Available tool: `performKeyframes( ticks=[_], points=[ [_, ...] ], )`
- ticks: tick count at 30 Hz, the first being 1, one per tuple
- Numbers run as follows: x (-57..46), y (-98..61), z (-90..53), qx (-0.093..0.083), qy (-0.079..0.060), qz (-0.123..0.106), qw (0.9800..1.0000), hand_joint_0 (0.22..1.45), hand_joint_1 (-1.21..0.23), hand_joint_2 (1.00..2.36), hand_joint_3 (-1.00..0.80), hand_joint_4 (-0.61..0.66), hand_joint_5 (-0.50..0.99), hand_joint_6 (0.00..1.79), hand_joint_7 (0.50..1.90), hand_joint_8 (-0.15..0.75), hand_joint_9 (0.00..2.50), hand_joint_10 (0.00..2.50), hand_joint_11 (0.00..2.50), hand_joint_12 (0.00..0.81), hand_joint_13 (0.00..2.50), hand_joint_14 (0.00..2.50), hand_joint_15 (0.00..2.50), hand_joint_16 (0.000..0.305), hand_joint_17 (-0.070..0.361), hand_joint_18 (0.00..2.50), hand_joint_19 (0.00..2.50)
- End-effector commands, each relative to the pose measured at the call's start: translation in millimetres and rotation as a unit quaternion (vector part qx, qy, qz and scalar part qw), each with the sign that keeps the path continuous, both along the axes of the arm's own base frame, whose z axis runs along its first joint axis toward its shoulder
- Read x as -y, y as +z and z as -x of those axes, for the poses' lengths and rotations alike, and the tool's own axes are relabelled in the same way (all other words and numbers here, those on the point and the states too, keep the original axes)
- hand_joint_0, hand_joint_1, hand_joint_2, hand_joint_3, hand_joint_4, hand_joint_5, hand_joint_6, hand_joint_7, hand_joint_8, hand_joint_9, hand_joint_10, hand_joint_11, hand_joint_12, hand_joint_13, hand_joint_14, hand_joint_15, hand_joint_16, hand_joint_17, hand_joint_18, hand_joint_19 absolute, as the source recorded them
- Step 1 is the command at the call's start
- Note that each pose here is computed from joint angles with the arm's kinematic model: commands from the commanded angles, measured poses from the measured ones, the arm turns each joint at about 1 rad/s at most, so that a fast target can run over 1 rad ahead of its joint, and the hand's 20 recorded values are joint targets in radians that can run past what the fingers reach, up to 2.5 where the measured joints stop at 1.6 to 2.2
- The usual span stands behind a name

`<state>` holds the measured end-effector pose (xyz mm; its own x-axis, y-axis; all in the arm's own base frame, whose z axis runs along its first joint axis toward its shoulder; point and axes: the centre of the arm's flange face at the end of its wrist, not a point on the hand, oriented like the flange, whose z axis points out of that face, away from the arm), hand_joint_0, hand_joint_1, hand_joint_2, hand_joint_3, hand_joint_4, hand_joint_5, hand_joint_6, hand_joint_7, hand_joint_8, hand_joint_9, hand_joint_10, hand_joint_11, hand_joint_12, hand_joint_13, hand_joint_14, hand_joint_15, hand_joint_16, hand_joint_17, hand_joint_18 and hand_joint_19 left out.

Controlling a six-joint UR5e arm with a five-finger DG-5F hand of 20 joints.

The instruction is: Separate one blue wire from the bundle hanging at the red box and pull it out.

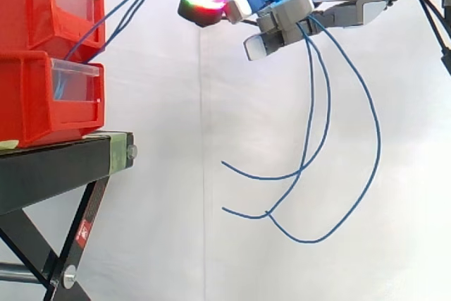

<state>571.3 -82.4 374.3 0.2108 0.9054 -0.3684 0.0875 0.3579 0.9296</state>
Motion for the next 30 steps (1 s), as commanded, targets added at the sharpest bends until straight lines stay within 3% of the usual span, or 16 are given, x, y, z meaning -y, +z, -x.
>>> performKeyframes(
  ticks=[1, 15, 22, 30],
  points=[
    [-0.3, 0.0, 0.0, 0.000, 0.000, 0.000, 1.0000, 0.71, -0.94, 1.03, -0.14, 0.22, -0.24, 0.80, 1.01, 0.312, 0.86, 0.02, 1.07, 0.304, 1.25, 0.16, 1.86, 0.044, 0.099, 0.69, 0.77],
    [0.1, 0.2, -0.2, 0.001, -0.002, -0.001, 1.0000, 0.70, -1.03, 1.02, -0.21, 0.22, -0.26, 0.78, 1.05, 0.286, 0.71, 0.02, 1.08, 0.319, 1.12, 0.14, 1.86, 0.039, 0.087, 0.60, 0.73],
    [0.0, 0.1, -0.1, 0.001, -0.001, -0.001, 1.0000, 0.53, -0.83, 1.01, -0.41, 0.25, -0.23, 0.76, 1.06, 0.338, 0.84, 0.02, 1.08, 0.340, 1.15, 0.34, 1.73, 0.047, 0.106, 0.63, 0.84],
    [-0.3, 0.2, -0.3, 0.001, 0.000, 0.000, 1.0000, 0.52, -0.71, 1.00, -0.45, 0.25, -0.21, 0.77, 1.05, 0.351, 0.95, 0.02, 1.11, 0.342, 1.21, 0.39, 1.68, 0.050, 0.113, 0.68, 0.86]
  ],
)
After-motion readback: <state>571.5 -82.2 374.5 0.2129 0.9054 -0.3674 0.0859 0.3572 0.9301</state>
